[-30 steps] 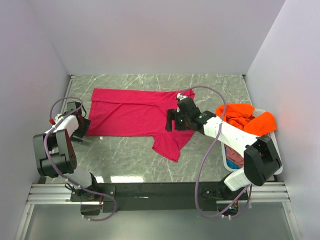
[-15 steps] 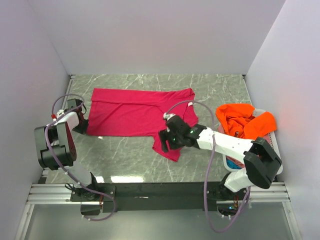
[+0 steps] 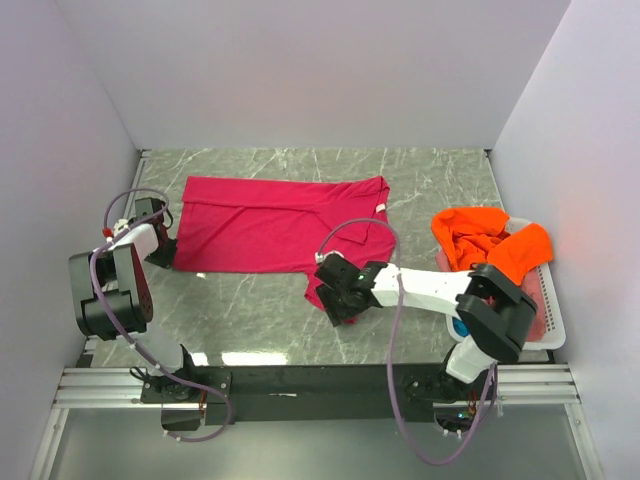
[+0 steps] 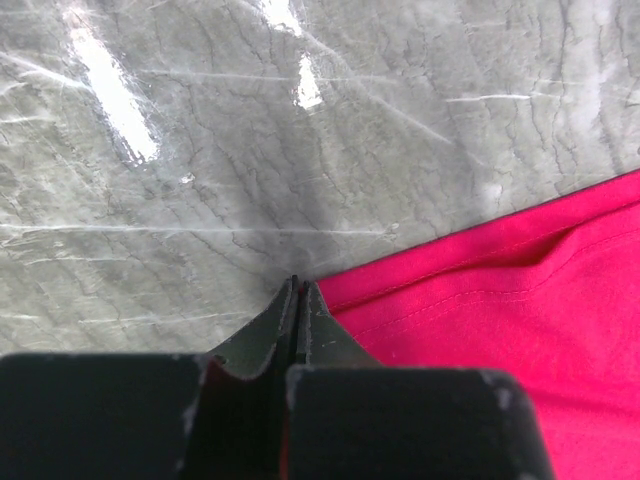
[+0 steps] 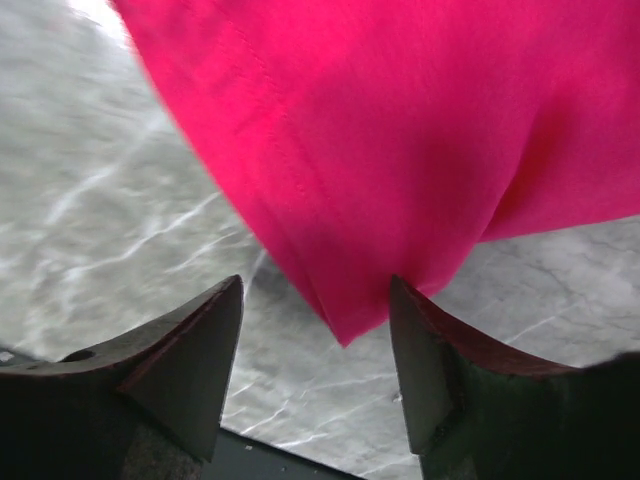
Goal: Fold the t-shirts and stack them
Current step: Fold the tshirt
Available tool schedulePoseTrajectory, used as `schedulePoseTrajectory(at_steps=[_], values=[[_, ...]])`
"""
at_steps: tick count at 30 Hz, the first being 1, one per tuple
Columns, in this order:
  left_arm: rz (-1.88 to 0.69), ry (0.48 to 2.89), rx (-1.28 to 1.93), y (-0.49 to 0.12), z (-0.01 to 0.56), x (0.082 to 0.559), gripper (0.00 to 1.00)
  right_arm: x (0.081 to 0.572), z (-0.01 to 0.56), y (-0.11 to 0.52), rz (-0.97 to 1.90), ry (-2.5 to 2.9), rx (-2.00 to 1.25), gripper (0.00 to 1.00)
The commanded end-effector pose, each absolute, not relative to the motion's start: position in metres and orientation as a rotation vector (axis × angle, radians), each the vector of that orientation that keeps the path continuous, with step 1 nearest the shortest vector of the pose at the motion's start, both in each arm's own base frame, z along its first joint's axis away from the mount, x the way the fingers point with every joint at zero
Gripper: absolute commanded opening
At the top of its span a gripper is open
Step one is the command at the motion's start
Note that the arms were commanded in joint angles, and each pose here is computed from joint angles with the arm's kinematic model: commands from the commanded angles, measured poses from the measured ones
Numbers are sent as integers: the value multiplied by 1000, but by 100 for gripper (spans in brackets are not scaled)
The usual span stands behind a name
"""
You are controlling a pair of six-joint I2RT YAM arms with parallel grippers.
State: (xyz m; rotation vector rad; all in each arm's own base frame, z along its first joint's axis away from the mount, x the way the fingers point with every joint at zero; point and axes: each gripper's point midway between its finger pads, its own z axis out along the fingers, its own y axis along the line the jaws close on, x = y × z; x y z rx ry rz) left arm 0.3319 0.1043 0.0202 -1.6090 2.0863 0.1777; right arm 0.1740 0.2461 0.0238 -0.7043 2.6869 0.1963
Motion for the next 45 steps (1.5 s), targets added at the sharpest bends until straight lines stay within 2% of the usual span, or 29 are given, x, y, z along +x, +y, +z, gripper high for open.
schedulePoseTrajectory(at_steps=[1,4,7,8,9,10,14,18,22,29,34,40,45], values=[[224,2090,-1617,108,24,324,1,176,16,241,130,2702,-711,65],[259,2068,-1655,110,26,316,1,165,5,239,159,2751,-719,54],[270,2050,-1696,109,28,311,1,151,0,230,149,2806,-704,19],[275,2048,-1712,108,26,306,1,142,1,222,142,2825,-709,14],[287,2017,-1744,109,30,301,1,132,3,223,171,2846,-710,3],[290,1987,-1757,110,33,300,1,127,4,220,172,2850,-704,1],[383,1879,-1884,113,43,269,1,94,25,225,374,2888,-717,0],[306,1779,-1889,112,60,267,1,92,43,227,439,2853,-715,0],[274,1778,-1862,113,72,277,1,105,59,225,412,2823,-711,0],[239,1819,-1812,104,83,308,1,162,101,213,431,2753,-563,0],[307,1871,-1747,89,89,331,1,198,121,195,384,2741,-470,0],[298,1852,-1758,91,96,359,1,260,159,187,361,2631,-288,0],[380,1828,-1786,101,98,367,1,298,162,168,215,2625,-194,0]])
